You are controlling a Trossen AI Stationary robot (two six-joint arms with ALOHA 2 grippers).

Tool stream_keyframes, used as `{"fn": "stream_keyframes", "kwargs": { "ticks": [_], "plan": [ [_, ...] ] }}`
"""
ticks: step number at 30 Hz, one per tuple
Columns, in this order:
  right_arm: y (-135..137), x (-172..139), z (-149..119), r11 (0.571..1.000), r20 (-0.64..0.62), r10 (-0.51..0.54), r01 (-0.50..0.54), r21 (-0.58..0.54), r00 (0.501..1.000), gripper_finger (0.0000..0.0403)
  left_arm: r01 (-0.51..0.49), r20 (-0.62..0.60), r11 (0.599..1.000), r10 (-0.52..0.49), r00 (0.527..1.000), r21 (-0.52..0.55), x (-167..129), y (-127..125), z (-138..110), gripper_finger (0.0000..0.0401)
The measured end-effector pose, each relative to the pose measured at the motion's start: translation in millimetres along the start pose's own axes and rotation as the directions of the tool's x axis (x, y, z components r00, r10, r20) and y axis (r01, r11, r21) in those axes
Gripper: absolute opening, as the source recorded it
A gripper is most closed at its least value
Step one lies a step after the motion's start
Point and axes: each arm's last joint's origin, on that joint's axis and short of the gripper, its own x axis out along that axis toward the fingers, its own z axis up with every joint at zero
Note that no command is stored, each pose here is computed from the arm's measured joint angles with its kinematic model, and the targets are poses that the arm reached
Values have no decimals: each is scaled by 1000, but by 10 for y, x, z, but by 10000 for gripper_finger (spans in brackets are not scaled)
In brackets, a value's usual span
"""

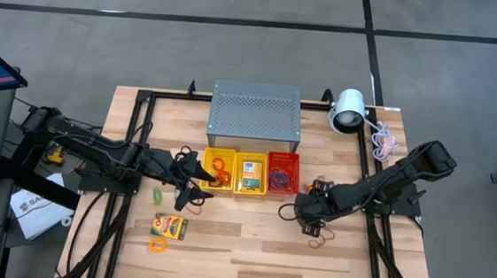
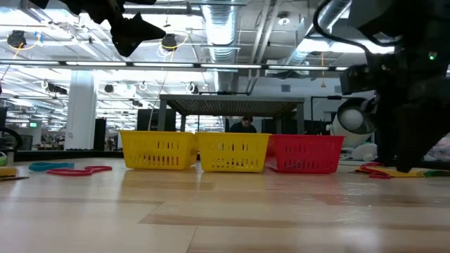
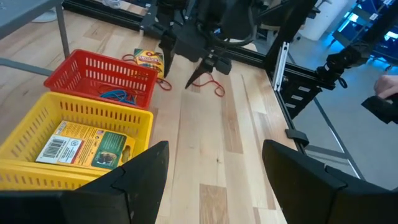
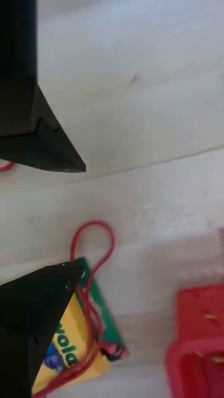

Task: Pick & Place Office Desk Supplies
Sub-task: Put the red rubber band into the red bin

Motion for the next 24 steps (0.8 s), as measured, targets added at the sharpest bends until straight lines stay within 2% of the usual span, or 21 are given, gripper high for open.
{"fn": "stream_keyframes", "kwargs": {
  "ticks": [10, 17, 24],
  "plan": [
    [3, 23, 17, 1000, 28, 22, -22, -8, 999, 240, 0, 0, 1000, 0, 1000, -6, 0, 1, 0, 254],
    [-42, 40, 49, 997, -6, 74, -73, 6, 997, 240, 0, 0, 1000, 0, 1000, -7, 0, 1, 0, 254],
    [-72, 200, 102, 996, -62, 90, -90, 8, 994, 240, -1, 0, 1000, 1, 1000, -6, 0, 1, 0, 254]
  ]
}}
